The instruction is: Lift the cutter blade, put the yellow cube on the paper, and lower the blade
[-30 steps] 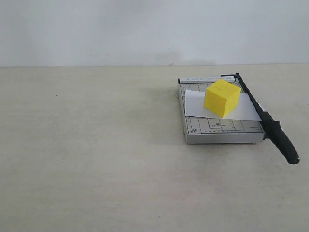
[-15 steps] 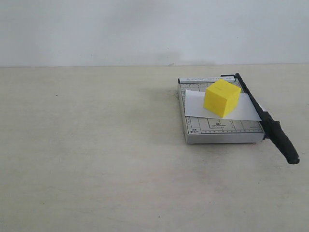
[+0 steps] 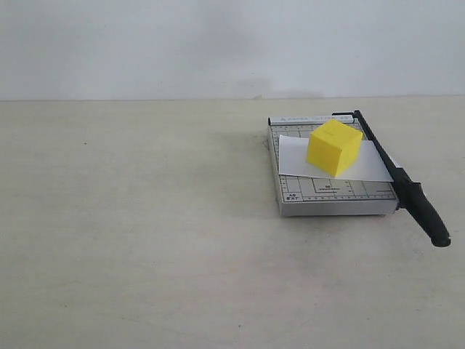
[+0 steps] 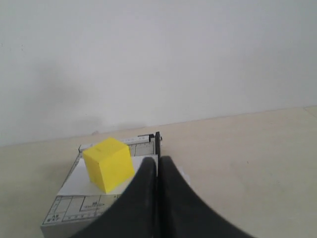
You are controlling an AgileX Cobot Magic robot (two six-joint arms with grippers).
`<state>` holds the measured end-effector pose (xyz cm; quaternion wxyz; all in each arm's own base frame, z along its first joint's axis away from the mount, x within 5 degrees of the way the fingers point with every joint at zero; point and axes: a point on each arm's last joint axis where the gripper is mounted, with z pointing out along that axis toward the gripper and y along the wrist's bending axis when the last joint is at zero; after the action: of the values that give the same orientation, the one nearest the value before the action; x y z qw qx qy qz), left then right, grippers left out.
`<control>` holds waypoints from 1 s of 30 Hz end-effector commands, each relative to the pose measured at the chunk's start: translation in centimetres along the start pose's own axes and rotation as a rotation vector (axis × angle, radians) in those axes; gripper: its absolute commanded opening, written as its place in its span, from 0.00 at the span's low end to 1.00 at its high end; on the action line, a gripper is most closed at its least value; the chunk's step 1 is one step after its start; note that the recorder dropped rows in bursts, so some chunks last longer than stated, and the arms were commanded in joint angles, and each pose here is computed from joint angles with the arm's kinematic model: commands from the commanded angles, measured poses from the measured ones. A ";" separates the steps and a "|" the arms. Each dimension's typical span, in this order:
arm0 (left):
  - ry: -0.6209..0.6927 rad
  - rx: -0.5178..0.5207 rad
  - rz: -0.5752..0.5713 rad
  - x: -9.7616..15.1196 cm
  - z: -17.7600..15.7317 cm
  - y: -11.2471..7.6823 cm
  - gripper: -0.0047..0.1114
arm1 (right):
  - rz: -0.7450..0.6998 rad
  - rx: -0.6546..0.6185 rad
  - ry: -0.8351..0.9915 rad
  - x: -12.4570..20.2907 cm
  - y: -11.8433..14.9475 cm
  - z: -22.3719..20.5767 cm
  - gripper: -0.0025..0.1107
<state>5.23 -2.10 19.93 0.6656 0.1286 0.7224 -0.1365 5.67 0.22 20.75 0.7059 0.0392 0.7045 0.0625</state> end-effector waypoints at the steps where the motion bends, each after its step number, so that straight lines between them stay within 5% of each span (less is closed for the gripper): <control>1: -0.006 -0.002 -0.006 0.1 0.0 0.0 0.08 | -0.016 0.003 -0.064 -0.4 0.0 0.0 0.03; 30: -0.006 -0.002 -0.006 0.1 0.0 0.0 0.08 | -0.013 0.004 -0.050 -0.3 0.0 0.0 0.03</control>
<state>5.23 -2.10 19.93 0.6656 0.1286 0.7224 -0.1365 5.65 0.17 21.12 0.7220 0.0361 0.6886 0.0577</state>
